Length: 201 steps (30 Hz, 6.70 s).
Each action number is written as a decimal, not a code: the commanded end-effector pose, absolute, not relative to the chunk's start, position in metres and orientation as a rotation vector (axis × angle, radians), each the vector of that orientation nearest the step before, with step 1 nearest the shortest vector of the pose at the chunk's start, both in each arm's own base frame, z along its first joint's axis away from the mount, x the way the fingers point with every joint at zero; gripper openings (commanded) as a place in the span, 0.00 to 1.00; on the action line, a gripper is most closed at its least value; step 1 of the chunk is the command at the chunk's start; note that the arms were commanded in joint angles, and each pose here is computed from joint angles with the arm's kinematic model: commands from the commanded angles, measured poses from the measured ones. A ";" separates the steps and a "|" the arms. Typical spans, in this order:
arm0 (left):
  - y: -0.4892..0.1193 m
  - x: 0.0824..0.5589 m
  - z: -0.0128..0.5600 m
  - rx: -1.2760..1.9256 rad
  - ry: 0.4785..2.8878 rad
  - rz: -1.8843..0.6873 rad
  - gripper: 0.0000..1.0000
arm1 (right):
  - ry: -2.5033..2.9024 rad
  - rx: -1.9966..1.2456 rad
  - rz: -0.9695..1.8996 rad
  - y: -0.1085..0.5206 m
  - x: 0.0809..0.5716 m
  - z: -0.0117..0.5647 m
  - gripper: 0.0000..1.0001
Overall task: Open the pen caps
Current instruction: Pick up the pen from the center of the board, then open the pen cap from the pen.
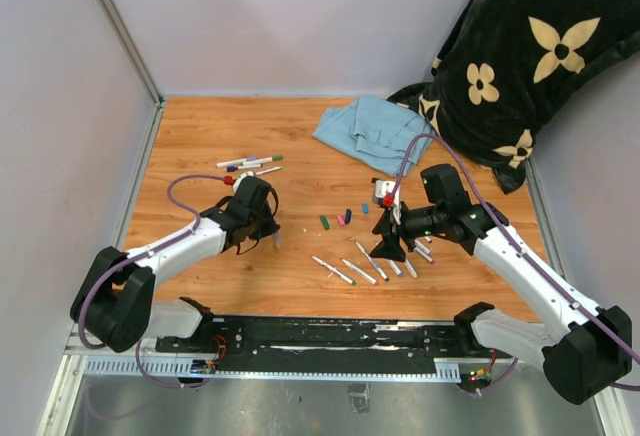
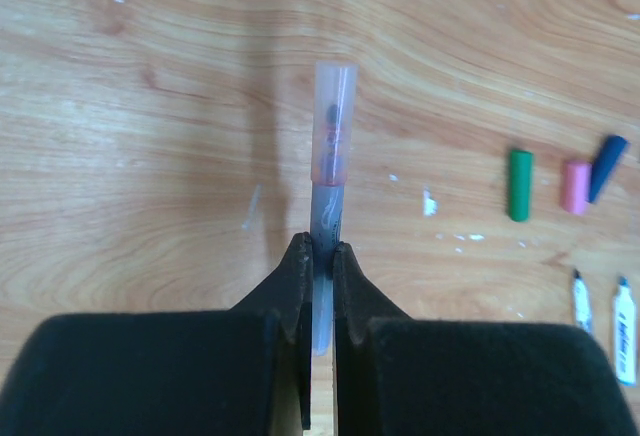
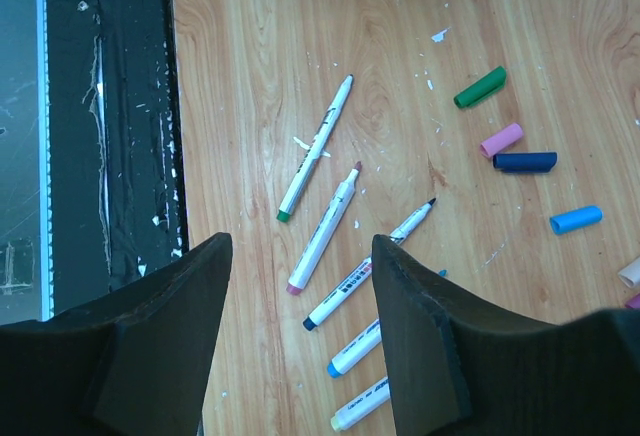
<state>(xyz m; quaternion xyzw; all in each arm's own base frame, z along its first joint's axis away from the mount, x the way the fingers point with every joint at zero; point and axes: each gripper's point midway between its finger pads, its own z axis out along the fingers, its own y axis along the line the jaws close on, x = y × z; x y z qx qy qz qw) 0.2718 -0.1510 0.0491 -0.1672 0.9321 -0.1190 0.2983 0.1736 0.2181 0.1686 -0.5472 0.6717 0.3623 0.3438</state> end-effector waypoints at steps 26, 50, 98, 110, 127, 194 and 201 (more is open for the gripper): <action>-0.238 0.265 0.167 -0.207 1.905 -1.148 0.00 | 1.746 -1.346 1.107 0.230 0.176 0.182 0.59; -0.315 0.266 0.241 -0.131 1.625 -1.358 0.00 | 1.769 -0.998 1.326 0.233 0.200 0.206 0.73; -0.288 0.225 0.266 0.027 1.501 -1.299 0.92 | 1.861 -0.898 1.348 0.228 0.212 0.197 0.01; -0.273 0.223 0.260 0.018 1.484 -1.438 0.96 | 1.853 -0.961 1.390 0.229 0.207 0.194 0.01; -0.272 0.218 0.256 -0.002 1.442 -1.504 0.97 | 1.866 -0.967 1.421 0.230 0.206 0.188 0.02; -0.337 0.246 0.249 -0.054 1.486 -1.663 0.77 | 1.841 -1.008 1.531 0.237 0.193 0.187 0.03; -0.351 0.249 0.240 -0.052 1.549 -1.635 0.53 | 1.849 -1.006 1.531 0.238 0.194 0.185 0.03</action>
